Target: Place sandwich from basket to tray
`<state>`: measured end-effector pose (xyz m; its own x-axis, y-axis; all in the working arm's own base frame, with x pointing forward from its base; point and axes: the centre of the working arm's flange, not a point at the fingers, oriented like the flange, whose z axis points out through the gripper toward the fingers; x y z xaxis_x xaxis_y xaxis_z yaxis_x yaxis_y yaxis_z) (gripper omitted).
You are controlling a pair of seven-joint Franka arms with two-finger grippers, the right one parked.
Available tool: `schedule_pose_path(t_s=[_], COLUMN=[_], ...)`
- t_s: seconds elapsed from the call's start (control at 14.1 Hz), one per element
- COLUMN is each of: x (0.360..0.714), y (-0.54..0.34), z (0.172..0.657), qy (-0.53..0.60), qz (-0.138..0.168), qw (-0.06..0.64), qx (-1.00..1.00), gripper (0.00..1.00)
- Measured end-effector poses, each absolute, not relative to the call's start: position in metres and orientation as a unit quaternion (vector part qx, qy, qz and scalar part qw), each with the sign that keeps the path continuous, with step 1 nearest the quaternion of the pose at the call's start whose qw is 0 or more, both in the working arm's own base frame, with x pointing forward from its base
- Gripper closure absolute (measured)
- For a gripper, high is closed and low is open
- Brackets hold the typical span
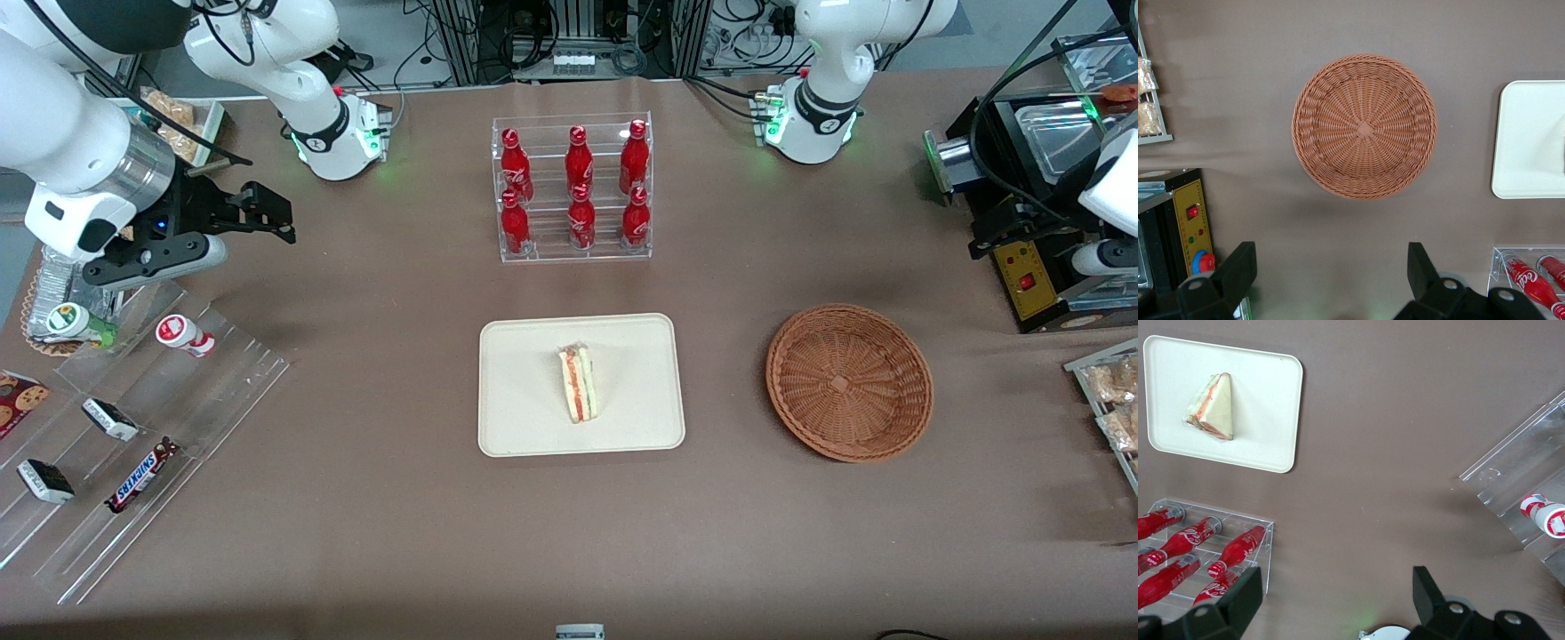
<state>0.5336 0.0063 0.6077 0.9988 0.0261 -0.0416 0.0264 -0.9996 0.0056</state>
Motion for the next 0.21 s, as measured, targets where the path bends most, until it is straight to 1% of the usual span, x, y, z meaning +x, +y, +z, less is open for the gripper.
schedule_pose_path(t_s=[0.21], x=[0.5350], y=[0.0060], z=[0.6039], qy=[0.012], qz=[-0.024], qw=[0.003], qx=[1.000], gripper=[0.00])
